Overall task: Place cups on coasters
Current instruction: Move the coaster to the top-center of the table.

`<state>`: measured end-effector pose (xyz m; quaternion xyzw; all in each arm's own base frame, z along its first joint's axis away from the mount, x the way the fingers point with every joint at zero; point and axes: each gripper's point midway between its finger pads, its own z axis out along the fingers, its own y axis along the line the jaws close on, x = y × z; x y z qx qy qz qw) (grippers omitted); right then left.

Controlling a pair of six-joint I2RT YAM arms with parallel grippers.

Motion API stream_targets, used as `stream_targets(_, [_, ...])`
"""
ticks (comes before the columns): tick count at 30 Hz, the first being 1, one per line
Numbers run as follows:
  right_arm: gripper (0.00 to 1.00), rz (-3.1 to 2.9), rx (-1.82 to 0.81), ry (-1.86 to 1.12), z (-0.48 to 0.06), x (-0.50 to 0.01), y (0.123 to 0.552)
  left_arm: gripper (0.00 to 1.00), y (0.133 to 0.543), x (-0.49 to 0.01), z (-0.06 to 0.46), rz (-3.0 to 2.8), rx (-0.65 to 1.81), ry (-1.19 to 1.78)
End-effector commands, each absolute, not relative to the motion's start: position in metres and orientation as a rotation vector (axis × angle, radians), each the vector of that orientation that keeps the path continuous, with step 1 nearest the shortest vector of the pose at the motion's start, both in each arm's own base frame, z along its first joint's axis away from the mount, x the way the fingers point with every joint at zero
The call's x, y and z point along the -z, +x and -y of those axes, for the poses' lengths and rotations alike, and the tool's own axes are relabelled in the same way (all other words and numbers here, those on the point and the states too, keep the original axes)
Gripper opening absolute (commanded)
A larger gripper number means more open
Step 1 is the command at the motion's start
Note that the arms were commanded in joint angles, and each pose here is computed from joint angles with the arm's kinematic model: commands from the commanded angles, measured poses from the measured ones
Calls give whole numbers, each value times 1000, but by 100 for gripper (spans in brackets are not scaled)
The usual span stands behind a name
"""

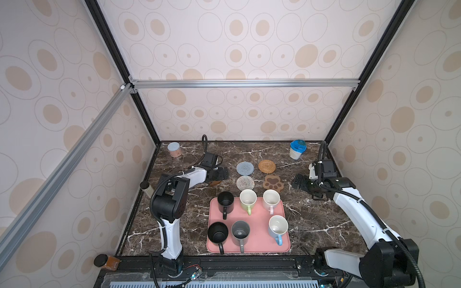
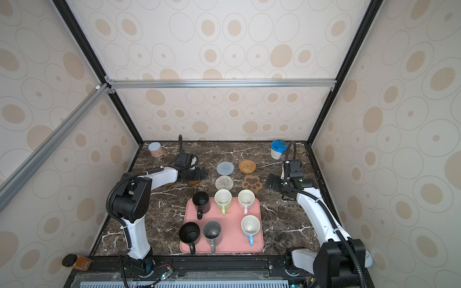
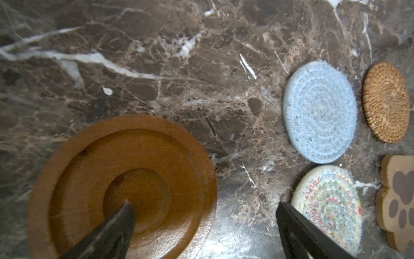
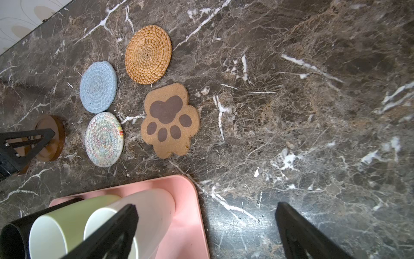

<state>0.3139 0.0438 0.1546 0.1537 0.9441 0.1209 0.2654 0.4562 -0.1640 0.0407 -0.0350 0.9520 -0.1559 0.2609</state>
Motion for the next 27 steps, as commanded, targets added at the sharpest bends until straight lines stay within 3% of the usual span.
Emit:
stream_targets(1, [100,-2553,-318,428,-42,-154,313,100,434,-21,144,-2692,322,-160])
stream_targets(15, [100,-2546,-316,427,-42,-155,312,100,441,-27,146,-2667,327,-154])
stream_targets(27, [100,-2523,-288,377,-40,-171,323,100,466,-74,166,-2573,413,-68])
